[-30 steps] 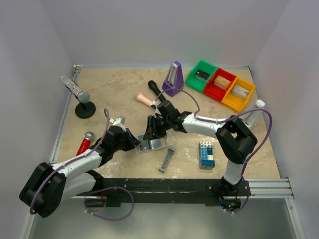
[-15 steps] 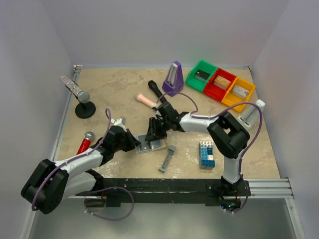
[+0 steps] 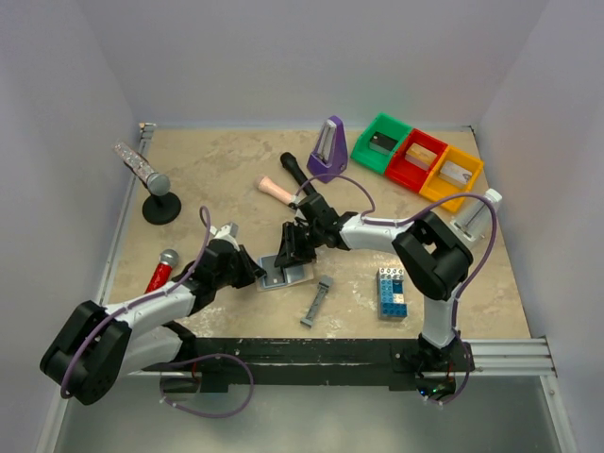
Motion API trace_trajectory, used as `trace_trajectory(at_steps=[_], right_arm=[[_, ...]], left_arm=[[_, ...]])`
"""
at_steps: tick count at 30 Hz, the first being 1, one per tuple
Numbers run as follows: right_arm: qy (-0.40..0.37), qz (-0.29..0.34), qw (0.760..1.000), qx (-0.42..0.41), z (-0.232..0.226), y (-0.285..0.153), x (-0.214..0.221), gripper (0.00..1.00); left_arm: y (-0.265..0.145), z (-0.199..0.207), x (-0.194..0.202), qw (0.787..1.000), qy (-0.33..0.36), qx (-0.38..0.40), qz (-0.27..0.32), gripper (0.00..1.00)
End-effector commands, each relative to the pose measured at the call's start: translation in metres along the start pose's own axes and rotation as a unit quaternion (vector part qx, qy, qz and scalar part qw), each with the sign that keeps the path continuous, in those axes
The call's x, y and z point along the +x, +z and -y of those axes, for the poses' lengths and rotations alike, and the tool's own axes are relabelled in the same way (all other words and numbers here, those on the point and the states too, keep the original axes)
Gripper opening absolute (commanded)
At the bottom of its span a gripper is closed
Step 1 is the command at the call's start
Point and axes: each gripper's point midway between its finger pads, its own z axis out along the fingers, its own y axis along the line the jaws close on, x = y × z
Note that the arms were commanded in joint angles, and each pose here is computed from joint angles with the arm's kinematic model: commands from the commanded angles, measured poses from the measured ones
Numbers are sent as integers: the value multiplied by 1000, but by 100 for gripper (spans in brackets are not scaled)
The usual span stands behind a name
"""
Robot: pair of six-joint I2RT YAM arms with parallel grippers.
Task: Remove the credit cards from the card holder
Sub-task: Remove the credit card from the card holder.
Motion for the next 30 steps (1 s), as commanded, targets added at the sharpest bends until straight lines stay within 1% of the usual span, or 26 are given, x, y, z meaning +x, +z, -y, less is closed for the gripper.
trace_trajectory(at_steps=[1, 16, 30], right_arm=[[-8, 3, 1000, -12, -5, 2, -5, 38], [-5, -2, 1000, -18, -2, 6, -2, 38], [-16, 10, 996, -89, -20, 4, -3, 36]], left_arm=[[0, 1, -6, 1000, 6, 5, 19, 13], [1, -7, -2, 1000, 7, -6, 14, 0], [3, -14, 3, 1000, 5, -17, 8, 0]])
